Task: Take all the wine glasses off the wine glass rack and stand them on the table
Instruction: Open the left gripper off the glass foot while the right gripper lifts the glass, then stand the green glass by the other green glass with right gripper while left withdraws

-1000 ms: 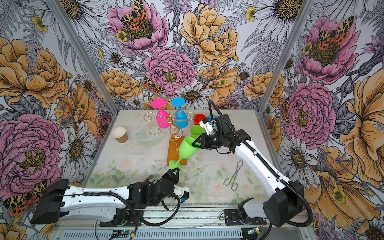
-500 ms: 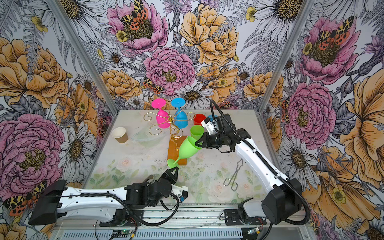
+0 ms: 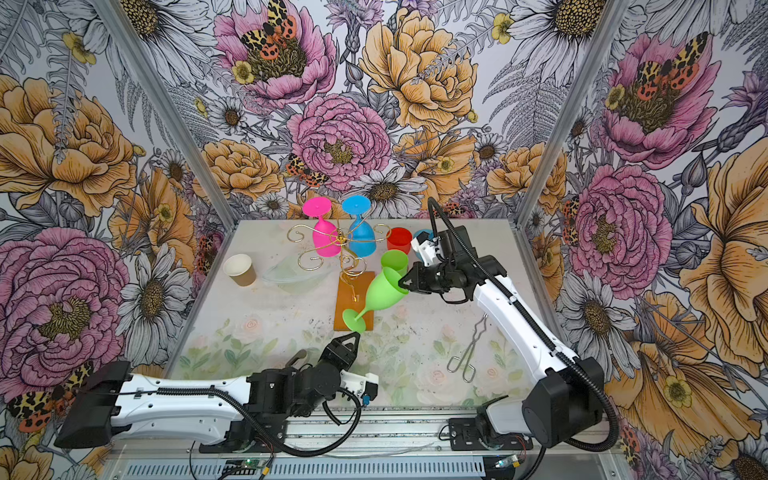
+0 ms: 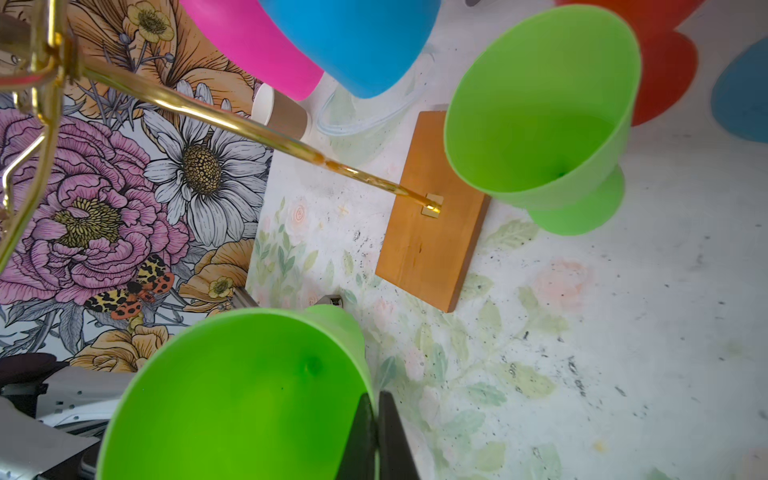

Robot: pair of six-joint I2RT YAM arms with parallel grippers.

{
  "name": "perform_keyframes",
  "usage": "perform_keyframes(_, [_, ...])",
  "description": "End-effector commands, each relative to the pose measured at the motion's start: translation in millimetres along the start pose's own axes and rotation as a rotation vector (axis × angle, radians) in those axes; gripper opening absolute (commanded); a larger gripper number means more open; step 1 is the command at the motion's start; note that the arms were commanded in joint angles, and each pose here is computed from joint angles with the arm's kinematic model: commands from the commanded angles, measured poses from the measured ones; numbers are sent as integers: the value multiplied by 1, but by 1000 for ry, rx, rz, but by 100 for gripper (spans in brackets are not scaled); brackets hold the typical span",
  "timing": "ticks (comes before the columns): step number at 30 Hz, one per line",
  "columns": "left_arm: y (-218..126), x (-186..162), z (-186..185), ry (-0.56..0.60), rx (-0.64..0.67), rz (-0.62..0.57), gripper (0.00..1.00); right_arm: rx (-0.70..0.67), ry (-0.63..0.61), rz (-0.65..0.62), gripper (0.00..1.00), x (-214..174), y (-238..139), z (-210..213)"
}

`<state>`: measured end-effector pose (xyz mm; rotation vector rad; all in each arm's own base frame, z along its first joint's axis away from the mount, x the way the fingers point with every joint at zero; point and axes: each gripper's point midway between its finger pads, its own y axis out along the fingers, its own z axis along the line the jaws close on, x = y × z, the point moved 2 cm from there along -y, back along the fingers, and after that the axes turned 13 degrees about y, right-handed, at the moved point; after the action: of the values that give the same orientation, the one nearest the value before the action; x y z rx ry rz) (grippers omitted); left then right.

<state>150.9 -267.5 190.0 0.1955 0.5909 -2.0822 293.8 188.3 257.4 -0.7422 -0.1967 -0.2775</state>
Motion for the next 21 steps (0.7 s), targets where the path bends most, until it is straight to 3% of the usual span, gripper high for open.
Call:
perform_keyframes(1, [-10,-5,31,-359,73,29,58,-113,-63,-132,0,14,-20,-10])
perform_keyframes(7, [-23,-8,55,-837,126,21,83,-287,-99,-198,0,22,-31,-33])
perform_keyframes(15, [-43,-62,58,-1420,174,160,89,-584,-122,-294,0,42,-47,-75])
perform_keyframes(21, [-55,-98,43,-1681,134,162,88,-713,-132,-303,0,70,-34,-95])
